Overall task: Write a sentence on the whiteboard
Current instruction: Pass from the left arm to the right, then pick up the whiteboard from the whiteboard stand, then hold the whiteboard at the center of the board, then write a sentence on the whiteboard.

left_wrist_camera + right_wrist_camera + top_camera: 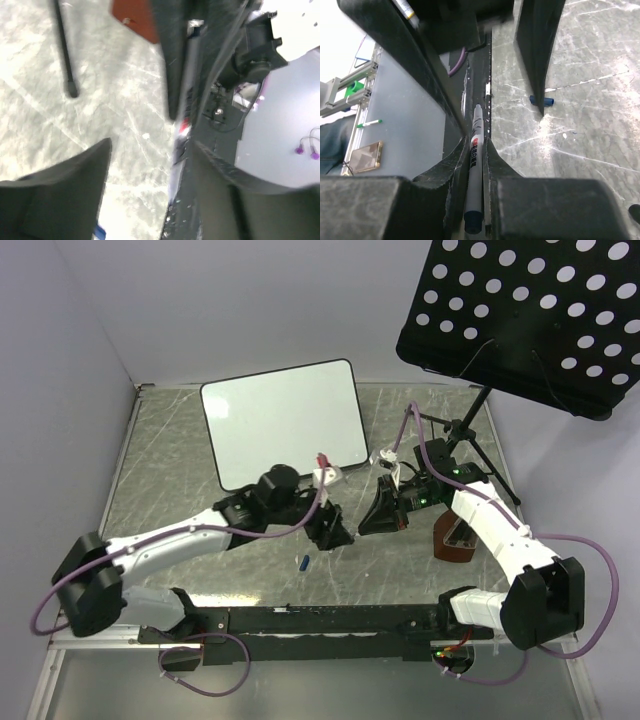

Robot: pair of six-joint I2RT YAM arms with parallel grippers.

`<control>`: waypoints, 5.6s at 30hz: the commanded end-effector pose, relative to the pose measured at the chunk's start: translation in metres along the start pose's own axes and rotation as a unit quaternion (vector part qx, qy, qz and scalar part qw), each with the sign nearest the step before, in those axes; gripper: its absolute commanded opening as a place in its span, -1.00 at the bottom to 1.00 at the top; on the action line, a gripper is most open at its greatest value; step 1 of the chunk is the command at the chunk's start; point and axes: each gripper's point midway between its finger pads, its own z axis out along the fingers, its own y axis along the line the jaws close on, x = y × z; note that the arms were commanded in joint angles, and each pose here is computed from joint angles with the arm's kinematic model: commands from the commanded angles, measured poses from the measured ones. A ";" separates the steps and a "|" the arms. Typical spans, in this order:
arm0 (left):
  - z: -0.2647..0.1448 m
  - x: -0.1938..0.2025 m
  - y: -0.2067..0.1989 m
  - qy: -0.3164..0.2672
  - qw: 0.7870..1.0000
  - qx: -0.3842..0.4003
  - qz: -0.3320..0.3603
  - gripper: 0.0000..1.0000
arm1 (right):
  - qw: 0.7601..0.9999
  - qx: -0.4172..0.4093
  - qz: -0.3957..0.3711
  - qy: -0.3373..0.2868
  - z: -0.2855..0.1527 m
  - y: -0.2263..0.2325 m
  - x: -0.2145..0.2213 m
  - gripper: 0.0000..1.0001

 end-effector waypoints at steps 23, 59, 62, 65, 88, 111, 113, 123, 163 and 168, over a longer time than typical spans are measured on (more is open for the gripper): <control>-0.301 -0.033 0.193 -0.368 0.829 -0.346 -0.240 0.93 | 0.997 0.051 -0.062 -0.006 -0.013 -0.007 -0.013 -1.00; -0.253 0.001 0.376 -0.298 0.928 -0.102 -0.200 0.52 | 0.998 0.044 -0.045 0.000 -0.012 -0.013 -0.010 -1.00; -0.247 -0.002 0.384 -0.298 0.927 -0.090 -0.209 0.35 | 0.998 0.045 -0.042 0.002 -0.011 -0.015 -0.009 -1.00; -0.243 -0.006 0.384 -0.301 0.928 -0.077 -0.203 0.13 | 0.998 0.045 -0.042 0.004 -0.011 -0.016 -0.008 -1.00; -0.251 -0.049 0.349 -0.335 0.930 -0.004 -0.148 -0.97 | 0.998 0.040 -0.040 0.005 -0.011 -0.016 -0.009 -1.00; -0.281 -0.121 0.298 -0.376 0.925 -0.049 0.014 -0.97 | 0.999 0.039 -0.038 0.005 -0.011 -0.016 -0.008 -1.00; -0.285 -0.130 0.290 -0.387 0.921 -0.034 0.020 -0.97 | 0.998 0.040 -0.038 0.005 -0.011 -0.016 -0.008 -1.00; -0.288 -0.161 0.263 -0.384 0.919 -0.068 0.057 -0.97 | 0.998 0.039 -0.046 0.004 -0.011 -0.014 -0.010 -1.00; -0.233 -0.053 0.162 -0.393 0.897 -0.197 -0.056 -0.98 | 0.959 0.162 -0.232 -0.010 0.024 0.003 -0.152 -1.00; -0.229 -0.046 0.162 -0.383 0.901 -0.193 -0.071 -0.98 | 0.941 0.204 -0.269 -0.038 0.035 -0.009 -0.181 -1.00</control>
